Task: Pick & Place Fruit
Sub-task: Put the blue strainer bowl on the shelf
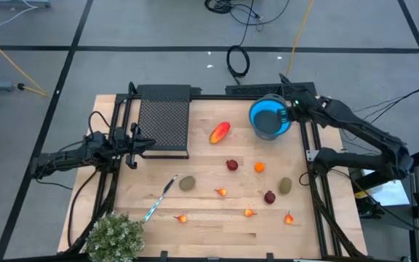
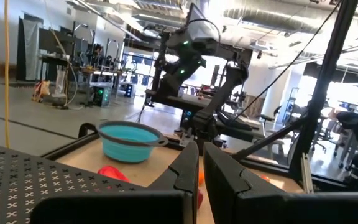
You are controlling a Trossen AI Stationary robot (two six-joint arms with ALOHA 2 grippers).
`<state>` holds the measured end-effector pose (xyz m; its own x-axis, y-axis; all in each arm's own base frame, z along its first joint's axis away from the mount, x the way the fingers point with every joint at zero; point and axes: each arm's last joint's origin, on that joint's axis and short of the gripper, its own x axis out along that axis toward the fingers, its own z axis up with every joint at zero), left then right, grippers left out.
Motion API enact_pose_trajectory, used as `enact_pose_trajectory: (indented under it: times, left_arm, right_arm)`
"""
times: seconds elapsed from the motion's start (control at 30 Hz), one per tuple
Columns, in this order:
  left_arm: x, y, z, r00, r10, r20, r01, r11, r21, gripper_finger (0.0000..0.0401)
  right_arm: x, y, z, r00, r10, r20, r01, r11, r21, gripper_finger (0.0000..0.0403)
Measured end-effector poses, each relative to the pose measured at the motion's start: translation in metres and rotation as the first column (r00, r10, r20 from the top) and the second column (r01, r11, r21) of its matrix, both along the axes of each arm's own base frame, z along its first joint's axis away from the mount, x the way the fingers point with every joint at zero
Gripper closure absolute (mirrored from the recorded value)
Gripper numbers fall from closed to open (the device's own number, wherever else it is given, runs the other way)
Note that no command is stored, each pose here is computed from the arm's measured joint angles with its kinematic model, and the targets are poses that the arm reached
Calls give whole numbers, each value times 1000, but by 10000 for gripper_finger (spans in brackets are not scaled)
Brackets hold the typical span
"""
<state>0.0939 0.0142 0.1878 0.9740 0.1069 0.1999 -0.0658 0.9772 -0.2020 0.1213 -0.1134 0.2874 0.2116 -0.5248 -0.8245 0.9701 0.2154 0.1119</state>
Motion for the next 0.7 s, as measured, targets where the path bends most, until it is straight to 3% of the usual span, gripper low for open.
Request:
enact_pose_trajectory:
  times: [0.17,0.3,0.7]
  left_arm:
    - [0,0,0,1000,0,0,0,1000,0,377]
    - [0,0,0,1000,5,0,-5,1000,-2,377]
    - [0,0,0,1000,7,0,-7,1000,2,377]
  right_arm:
    - [-5,-18,-10,996,-28,-84,32,998,48,327]
    - [-8,-31,-15,997,25,-75,-18,995,100,311]
    - [-12,-58,-29,988,70,-135,-52,990,128,177]
